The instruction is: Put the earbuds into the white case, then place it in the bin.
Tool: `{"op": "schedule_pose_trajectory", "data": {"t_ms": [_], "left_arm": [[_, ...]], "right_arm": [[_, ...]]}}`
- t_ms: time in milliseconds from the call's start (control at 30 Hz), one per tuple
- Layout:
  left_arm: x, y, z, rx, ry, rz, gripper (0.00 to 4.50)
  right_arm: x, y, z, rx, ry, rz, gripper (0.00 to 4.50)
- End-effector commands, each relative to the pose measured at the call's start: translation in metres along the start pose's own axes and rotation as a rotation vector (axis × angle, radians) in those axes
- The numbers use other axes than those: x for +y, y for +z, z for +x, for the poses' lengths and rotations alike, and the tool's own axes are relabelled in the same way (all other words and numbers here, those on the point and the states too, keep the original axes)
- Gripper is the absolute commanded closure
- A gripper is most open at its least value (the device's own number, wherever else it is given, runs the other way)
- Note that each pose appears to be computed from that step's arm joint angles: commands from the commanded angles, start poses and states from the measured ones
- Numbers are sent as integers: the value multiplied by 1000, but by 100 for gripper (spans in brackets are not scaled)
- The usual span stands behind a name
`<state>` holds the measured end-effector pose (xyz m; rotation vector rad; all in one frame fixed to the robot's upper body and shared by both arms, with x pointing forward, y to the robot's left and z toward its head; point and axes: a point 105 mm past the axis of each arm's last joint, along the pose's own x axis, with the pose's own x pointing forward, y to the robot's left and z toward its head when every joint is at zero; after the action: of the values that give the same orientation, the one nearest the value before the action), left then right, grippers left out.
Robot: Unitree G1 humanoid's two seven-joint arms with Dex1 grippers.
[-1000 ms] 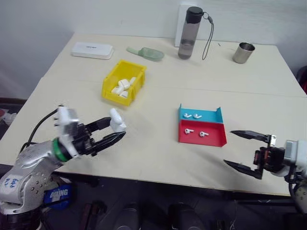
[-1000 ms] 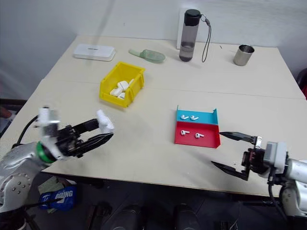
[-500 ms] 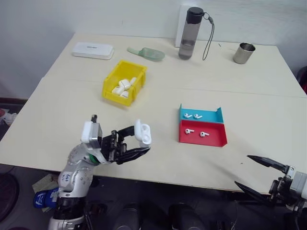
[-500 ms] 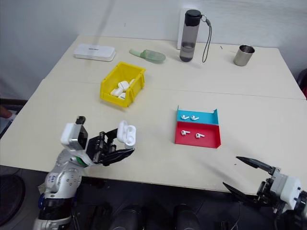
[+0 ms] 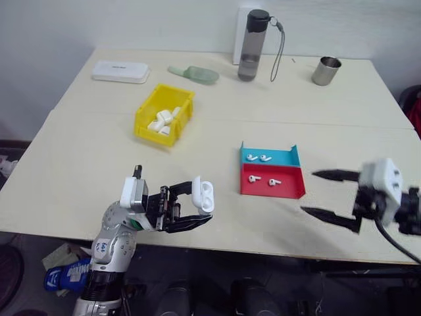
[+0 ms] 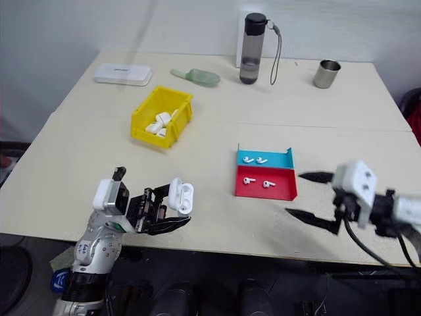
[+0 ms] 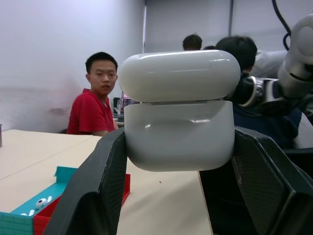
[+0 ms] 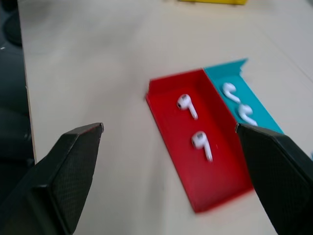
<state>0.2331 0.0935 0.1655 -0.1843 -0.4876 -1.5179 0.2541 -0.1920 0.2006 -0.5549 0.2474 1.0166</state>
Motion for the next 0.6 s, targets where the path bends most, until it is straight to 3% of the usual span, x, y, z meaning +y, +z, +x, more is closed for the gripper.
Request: {"op": "schedule_pose_trajectory", "data": {"t_ms": [33, 233, 333, 400, 600], "left_arm": [[-4, 6, 3, -23, 0, 33, 174], [-4, 4, 4, -17, 15, 37, 174], [-4, 4, 3, -13, 21, 41, 174], [-4, 4, 1, -10, 24, 42, 174], [-7, 2, 0, -3, 30, 42, 174]], "right_arm": [[-3, -10, 15, 174, 8, 41, 0], [-20, -10, 40, 332, 7, -18, 0], [-25, -13, 50, 361, 5, -53, 63], [-26, -16, 55, 390, 17, -74, 130], [-31, -21, 64, 436, 31, -117, 130]]}}
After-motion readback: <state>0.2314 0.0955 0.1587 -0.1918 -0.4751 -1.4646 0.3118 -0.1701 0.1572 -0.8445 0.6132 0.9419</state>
